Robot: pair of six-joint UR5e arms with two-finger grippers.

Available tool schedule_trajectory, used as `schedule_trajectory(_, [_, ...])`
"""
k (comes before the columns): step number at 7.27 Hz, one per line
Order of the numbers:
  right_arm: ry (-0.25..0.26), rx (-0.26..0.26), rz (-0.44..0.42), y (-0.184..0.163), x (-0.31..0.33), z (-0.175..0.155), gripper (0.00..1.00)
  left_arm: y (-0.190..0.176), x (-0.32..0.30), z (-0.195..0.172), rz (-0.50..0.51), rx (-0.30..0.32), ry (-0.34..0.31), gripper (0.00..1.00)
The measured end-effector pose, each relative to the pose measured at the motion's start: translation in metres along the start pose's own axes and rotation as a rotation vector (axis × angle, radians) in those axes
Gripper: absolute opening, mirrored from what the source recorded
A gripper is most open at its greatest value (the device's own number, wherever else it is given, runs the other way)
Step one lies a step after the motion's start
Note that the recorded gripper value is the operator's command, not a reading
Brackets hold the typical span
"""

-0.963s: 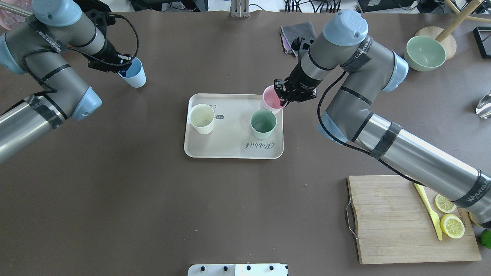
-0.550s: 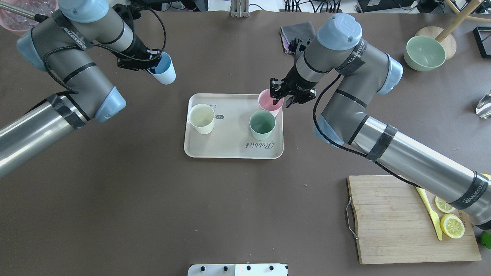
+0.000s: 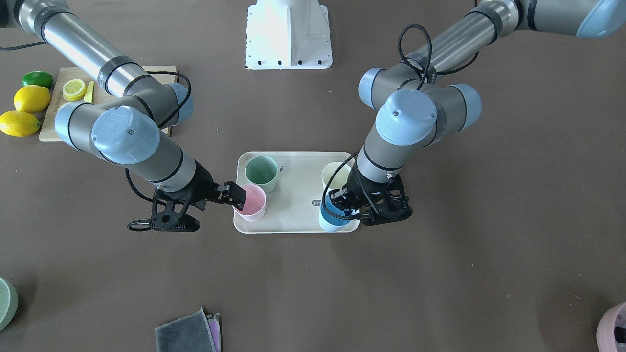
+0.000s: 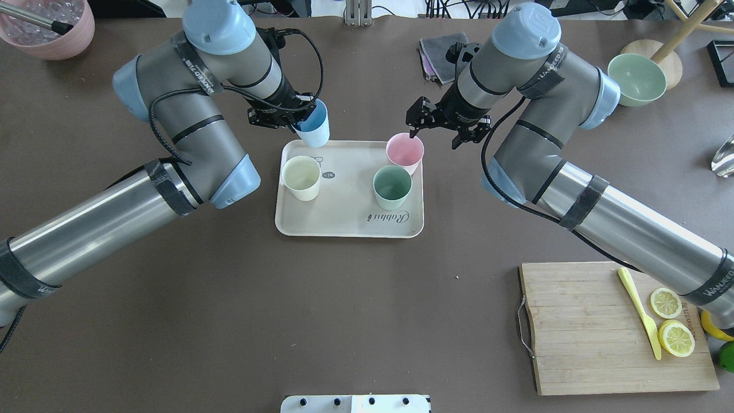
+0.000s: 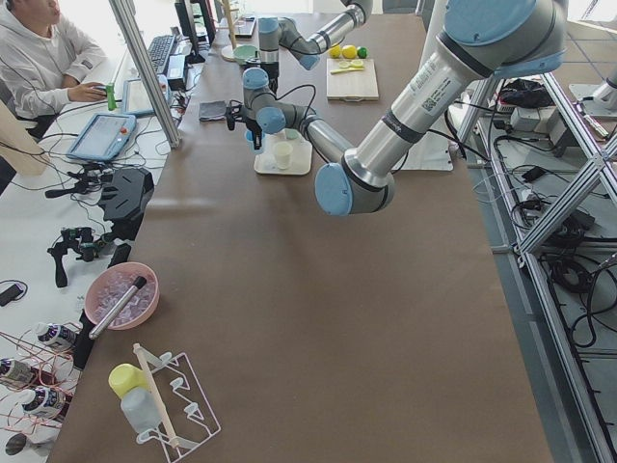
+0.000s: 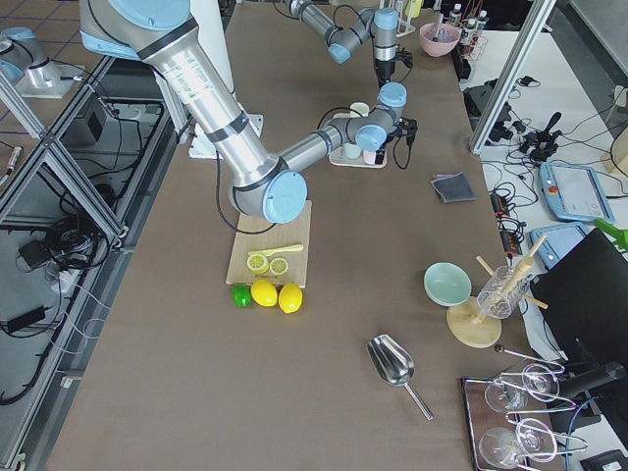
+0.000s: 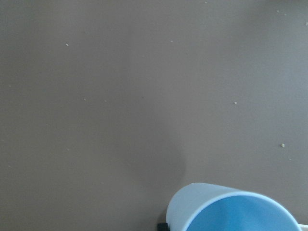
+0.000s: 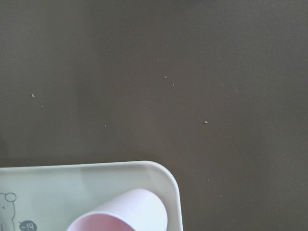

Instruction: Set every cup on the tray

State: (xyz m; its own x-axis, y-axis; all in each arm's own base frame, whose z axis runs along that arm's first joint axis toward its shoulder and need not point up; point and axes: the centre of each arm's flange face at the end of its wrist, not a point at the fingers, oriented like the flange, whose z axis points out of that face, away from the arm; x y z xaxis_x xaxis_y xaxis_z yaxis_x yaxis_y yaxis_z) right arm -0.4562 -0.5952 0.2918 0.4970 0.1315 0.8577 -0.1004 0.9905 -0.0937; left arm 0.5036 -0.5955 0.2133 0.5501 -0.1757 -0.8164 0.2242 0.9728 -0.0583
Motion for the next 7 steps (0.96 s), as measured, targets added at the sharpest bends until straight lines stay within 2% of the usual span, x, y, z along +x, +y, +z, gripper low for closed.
schedule_trajectory(1, [0.001, 0.001, 0.003, -0.001, 0.003, -0.001, 1.00, 0.015, 0.015, 0.008, 0.006, 0.005, -0.007, 0.21])
schedule_trajectory(2, [0.000, 0.002, 0.005, -0.001, 0.007, -0.003, 1.00, 0.026, 0.028, 0.016, 0.007, 0.010, -0.013, 0.97])
schedule_trajectory(4, [-0.005, 0.012, 0.015, -0.009, 0.017, -0.017, 1.00, 0.031, 0.042, 0.021, -0.005, 0.010, -0.018, 0.98])
schedule_trajectory(5, [-0.015, 0.014, 0.021, -0.025, 0.034, -0.037, 1.00, 0.018, 0.033, 0.011, 0.002, 0.004, -0.020, 0.98])
schedule_trajectory(7, [-0.031, 0.022, 0.002, -0.062, 0.115, -0.095, 1.00, -0.017, -0.046, -0.036, 0.107, -0.006, -0.062, 0.98])
